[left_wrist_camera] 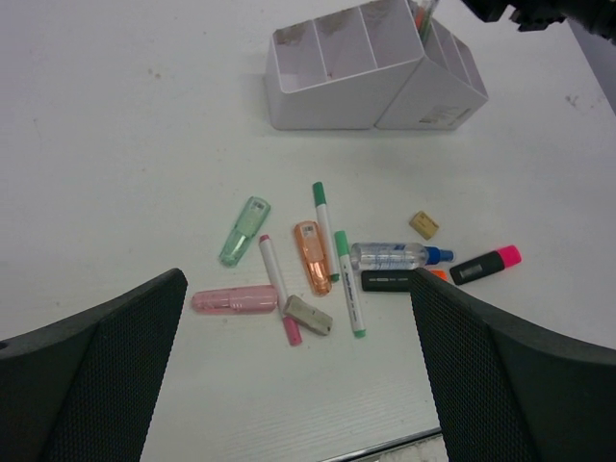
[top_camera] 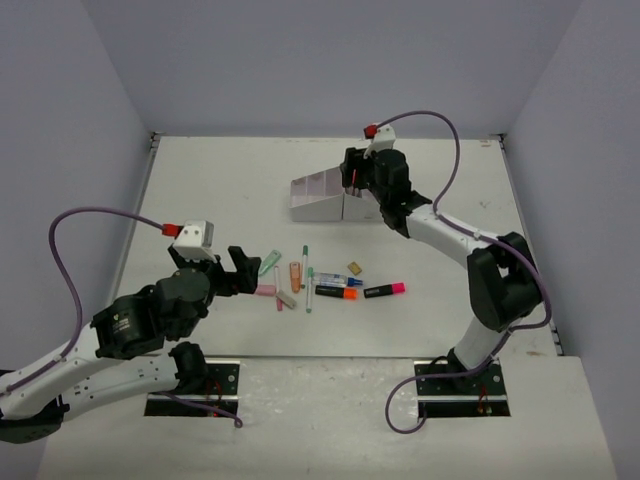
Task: Sort the stationery into containers
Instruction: Place the pen in the storage box.
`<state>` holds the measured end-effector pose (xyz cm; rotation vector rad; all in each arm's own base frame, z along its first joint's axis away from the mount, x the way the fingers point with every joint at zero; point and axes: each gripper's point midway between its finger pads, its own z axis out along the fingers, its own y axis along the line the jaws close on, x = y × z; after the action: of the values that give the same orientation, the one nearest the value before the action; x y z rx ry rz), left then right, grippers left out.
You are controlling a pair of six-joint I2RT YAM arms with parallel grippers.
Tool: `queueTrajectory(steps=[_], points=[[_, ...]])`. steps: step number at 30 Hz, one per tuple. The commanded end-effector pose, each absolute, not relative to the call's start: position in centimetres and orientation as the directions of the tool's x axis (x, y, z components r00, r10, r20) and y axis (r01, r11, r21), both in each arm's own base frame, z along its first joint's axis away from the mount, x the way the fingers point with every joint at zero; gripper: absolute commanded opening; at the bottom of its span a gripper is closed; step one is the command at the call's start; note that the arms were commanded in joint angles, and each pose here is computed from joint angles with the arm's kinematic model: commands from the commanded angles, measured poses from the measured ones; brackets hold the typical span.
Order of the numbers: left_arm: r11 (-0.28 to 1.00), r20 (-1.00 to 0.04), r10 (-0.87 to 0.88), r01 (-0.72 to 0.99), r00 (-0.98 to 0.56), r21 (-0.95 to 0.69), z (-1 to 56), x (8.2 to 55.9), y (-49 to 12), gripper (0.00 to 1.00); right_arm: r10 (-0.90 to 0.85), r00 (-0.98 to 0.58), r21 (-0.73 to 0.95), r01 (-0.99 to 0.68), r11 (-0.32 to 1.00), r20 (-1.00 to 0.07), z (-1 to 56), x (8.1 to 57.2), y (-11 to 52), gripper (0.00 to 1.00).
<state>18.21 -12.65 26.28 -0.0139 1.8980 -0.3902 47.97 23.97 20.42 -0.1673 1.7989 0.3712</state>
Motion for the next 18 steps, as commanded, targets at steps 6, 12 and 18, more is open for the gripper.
queueTrajectory(steps=[6, 12, 18], points=[[0.989, -0.920, -0.143, -0.028, -0.365, -0.142, 25.8, 18.9, -9.2, 1.00, 0.114, -0.347, 0.268, -0.436, 0.859, -0.931, 27.8, 37.7, 23.6, 0.64], [0.994, -0.923, -0.077, -0.102, -0.376, -0.041, 24.0, 20.0, -9.1, 1.00, -0.051, -0.471, 0.183, -0.438, 0.880, -0.881, 22.1, 31.2, 23.8, 0.62], [0.990, -0.901, -0.021, -0.137, -0.433, 0.043, 22.2, 21.1, -9.7, 1.00, -0.236, -0.530, 0.143, -0.577, 0.804, -0.814, 18.2, 25.2, 25.7, 0.62]])
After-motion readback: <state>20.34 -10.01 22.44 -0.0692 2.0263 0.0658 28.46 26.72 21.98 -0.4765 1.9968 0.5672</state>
